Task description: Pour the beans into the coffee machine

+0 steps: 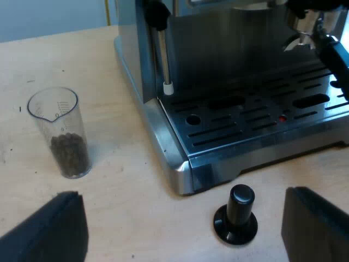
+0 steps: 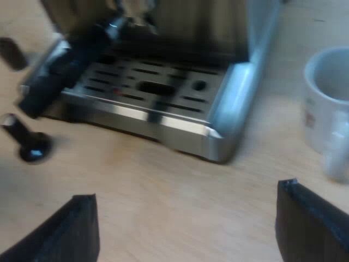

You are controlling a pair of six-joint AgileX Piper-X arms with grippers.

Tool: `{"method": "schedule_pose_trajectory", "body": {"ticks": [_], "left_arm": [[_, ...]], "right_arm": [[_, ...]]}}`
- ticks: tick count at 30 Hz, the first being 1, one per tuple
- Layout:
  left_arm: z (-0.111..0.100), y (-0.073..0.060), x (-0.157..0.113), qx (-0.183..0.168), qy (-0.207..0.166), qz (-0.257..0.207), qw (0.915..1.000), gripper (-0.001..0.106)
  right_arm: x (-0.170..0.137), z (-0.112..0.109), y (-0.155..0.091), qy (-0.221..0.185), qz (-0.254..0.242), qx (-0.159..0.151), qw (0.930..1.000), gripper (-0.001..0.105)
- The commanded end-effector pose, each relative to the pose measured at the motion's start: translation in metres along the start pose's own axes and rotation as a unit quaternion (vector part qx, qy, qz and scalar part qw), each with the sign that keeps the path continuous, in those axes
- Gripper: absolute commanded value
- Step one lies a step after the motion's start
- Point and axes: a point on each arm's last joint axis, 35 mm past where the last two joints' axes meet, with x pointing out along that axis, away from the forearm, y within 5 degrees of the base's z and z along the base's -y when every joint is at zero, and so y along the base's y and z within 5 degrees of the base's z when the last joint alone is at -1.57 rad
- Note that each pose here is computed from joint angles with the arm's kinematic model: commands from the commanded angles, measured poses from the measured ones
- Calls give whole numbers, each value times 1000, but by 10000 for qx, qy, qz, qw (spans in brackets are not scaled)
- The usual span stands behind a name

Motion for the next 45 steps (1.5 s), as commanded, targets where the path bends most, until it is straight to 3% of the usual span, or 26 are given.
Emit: {"method": "schedule_pose_trajectory", "body": {"ticks": [1,8,12,21,25,28,32,36,45], "left_arm": [[4,0,1,-29,-80,58,9999,105],[7,1,7,-39,-36,93,9999,105],[7,2,7,-39,-52,201,9998,105],[7,4,6,110,-83,454,9989,105],[5,5,11,123,-170,442,9988,105],[4,6,15,135,-238,432,9987,105],[3,7,20,152,-335,419,9984,105],[0,12,27,138,-373,814,9959,105],[-15,21,54,107,-139,893,9959,105]], "right_arm": [[2,9,0,-259,288,-227,9990,68],[26,25,3,-458,851,-678,9930,68],[40,36,13,-631,1144,-1020,9862,68],[68,58,44,-1067,1419,-1632,9705,68],[81,63,55,-1142,1549,-1741,9657,68],[94,66,68,-1155,1783,-1661,9630,68],[107,70,77,-1165,1800,-1304,9680,68],[116,73,79,-1263,1808,-1106,9691,68],[117,75,79,-1352,1798,-1080,9684,68]]}}
